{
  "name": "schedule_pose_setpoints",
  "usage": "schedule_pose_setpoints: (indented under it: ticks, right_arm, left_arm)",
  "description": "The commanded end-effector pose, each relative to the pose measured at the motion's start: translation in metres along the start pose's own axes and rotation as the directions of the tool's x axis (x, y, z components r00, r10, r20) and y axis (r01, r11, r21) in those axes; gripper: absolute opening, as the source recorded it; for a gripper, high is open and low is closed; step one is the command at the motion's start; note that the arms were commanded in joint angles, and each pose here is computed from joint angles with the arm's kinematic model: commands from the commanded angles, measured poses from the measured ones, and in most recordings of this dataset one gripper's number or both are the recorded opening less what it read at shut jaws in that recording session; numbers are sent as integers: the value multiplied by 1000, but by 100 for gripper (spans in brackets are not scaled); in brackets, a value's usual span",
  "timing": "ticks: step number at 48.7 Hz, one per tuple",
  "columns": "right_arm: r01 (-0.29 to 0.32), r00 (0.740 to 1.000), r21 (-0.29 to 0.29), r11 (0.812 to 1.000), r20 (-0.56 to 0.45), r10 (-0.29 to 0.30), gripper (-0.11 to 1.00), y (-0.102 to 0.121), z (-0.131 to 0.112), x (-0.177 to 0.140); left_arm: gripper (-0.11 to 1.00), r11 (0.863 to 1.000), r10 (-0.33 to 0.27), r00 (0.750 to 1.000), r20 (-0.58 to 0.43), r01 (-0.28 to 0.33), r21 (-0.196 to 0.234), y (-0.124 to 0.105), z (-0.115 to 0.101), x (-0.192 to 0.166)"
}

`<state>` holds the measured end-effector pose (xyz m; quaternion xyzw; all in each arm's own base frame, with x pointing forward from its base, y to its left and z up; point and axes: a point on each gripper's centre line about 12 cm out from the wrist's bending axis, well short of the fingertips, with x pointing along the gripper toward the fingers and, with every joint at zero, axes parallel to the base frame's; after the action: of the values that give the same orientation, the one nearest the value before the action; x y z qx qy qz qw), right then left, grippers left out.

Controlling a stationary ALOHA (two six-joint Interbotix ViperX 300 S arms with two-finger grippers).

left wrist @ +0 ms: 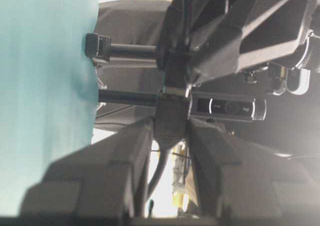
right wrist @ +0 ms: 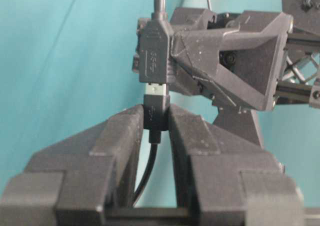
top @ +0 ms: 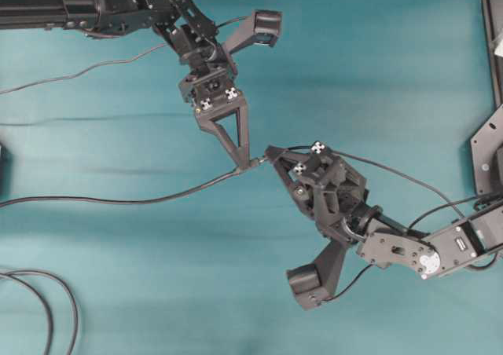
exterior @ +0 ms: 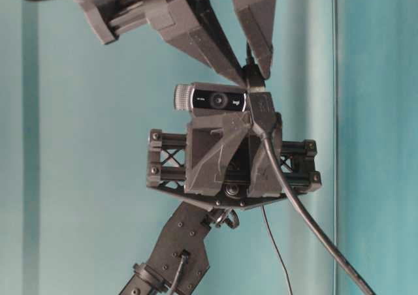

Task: Insert the USB using both arms.
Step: 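Lower the left gripper's socket down onto the right gripper's plug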

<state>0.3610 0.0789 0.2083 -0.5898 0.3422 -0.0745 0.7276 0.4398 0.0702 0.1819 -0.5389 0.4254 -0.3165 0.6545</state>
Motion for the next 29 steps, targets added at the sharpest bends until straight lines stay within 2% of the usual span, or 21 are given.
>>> schedule_pose_setpoints:
  ticks: [1,17,29]
  right_arm:
    - [14,999,22,1000,48,-15,19,-10,14,-5]
    - [11,997,26,1000,71,-12,19,-12,24,-5]
    - [11,998,21,1000,69,-13,19,-10,23,-6]
  left_arm:
    - [23,998,-10,1000,26,8,62,-15,9,-6]
    - [23,996,-6,1000,29,4,86,-17,13,-5]
    - [23,996,-5,1000,27,3,87,-17,12,-5]
